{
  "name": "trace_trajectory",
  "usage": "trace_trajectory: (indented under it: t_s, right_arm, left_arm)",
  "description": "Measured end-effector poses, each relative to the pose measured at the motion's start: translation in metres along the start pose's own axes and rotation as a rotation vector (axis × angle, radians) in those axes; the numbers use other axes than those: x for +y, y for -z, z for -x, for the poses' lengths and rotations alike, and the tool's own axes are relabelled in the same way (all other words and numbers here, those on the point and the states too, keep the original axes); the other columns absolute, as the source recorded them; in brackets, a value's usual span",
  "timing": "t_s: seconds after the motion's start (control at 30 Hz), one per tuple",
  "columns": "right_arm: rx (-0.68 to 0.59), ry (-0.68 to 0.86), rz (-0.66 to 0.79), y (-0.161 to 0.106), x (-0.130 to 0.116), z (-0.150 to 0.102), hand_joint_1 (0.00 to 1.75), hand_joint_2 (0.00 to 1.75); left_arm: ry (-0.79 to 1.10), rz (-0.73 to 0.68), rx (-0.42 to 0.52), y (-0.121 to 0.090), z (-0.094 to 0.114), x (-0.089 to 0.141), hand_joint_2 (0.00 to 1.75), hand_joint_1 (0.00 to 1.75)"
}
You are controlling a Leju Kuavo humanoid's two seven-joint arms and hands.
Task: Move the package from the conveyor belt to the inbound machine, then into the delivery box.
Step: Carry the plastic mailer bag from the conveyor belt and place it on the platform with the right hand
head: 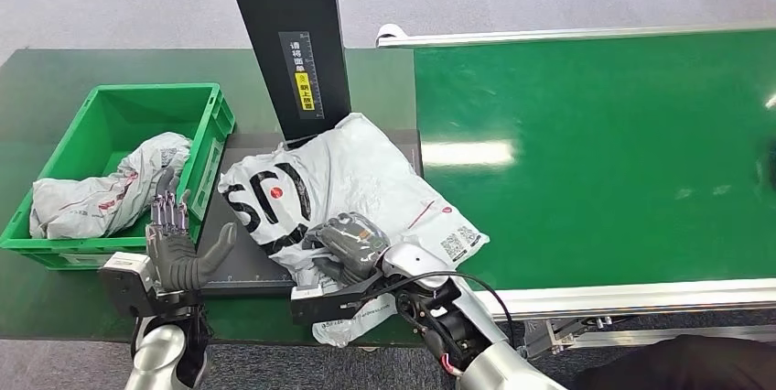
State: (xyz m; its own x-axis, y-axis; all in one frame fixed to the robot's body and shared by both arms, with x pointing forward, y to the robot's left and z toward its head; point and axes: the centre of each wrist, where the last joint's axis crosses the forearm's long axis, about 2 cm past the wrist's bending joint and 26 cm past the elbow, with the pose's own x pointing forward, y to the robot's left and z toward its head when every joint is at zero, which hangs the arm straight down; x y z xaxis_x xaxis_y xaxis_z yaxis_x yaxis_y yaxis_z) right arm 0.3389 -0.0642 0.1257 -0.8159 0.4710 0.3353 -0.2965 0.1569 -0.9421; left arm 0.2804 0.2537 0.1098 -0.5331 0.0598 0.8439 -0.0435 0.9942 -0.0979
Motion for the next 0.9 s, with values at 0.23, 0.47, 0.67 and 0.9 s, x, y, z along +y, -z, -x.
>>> trace_trajectory:
  t_s: [0.23,0.47,0.67,0.9]
  right_arm:
    - [0.04,0.021,-0.216,0.0,0.0,0.012,1.75,1.75]
    - [0.061,-0.025,-0.299,0.001,-0.004,0.018,1.75,1.75]
    - [0.068,-0.052,-0.26,-0.001,-0.004,0.02,0.62,1.75]
    - [0.055,-0.021,0.051,-0.005,-0.007,0.016,0.0,1.75]
  left_arm:
    - [-0.002,0.02,0.018,0.0,0.0,0.001,1.75,0.0]
    - [0.001,0.024,0.02,0.0,0.0,0.001,1.75,0.0]
    - [0.01,0.034,0.026,-0.002,0.0,0.001,1.75,0.0]
    - [0.015,0.036,0.031,-0.008,-0.001,0.002,1.75,0.0]
